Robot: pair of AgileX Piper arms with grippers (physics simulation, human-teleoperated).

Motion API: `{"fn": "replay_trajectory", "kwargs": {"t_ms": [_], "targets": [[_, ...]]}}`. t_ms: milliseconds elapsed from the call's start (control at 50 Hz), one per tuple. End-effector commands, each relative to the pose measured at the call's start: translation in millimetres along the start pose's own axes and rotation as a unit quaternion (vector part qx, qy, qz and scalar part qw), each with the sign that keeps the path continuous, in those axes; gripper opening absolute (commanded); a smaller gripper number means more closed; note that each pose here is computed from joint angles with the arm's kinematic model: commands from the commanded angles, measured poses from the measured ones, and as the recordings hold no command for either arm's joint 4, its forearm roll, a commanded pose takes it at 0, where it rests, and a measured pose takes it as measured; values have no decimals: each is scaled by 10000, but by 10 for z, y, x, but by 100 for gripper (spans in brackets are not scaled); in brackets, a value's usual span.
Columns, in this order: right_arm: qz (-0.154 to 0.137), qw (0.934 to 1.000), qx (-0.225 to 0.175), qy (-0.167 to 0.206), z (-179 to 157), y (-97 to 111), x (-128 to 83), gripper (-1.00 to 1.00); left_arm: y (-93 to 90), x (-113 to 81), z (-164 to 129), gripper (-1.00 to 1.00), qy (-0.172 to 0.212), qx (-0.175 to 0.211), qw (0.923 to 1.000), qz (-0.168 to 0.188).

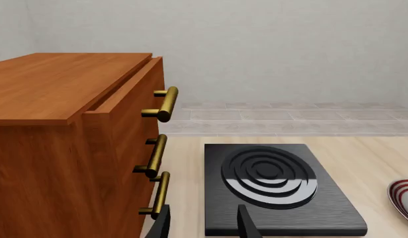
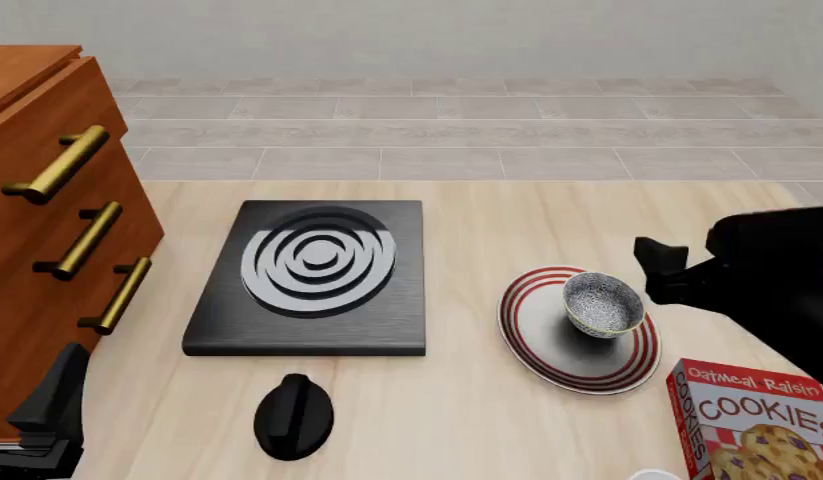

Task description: Pick the akita bowl on the stove and place it on the plate.

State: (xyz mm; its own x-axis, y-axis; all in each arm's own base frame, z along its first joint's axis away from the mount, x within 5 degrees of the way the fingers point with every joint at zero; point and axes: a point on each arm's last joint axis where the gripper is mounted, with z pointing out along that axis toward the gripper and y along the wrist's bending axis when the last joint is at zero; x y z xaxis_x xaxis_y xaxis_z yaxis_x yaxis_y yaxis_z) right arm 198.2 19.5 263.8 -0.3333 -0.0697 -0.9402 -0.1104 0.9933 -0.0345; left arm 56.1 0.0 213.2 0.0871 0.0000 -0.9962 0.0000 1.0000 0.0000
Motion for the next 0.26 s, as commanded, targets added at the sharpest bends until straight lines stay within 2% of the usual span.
{"fn": "replay_trajectory", "kwargs": {"t_ms": [20,240,260], "targets": [[-38,9990,-259,-354,-344,92,-162,100,0,0,0,100,0,0,10000,0],[62,9951,-416,-891,-706,118,-203,100,0,0,0,100,0,0,10000,0],[92,9950,-425,-898,-733,118,-150,100,0,0,0,100,0,0,10000,0]]}}
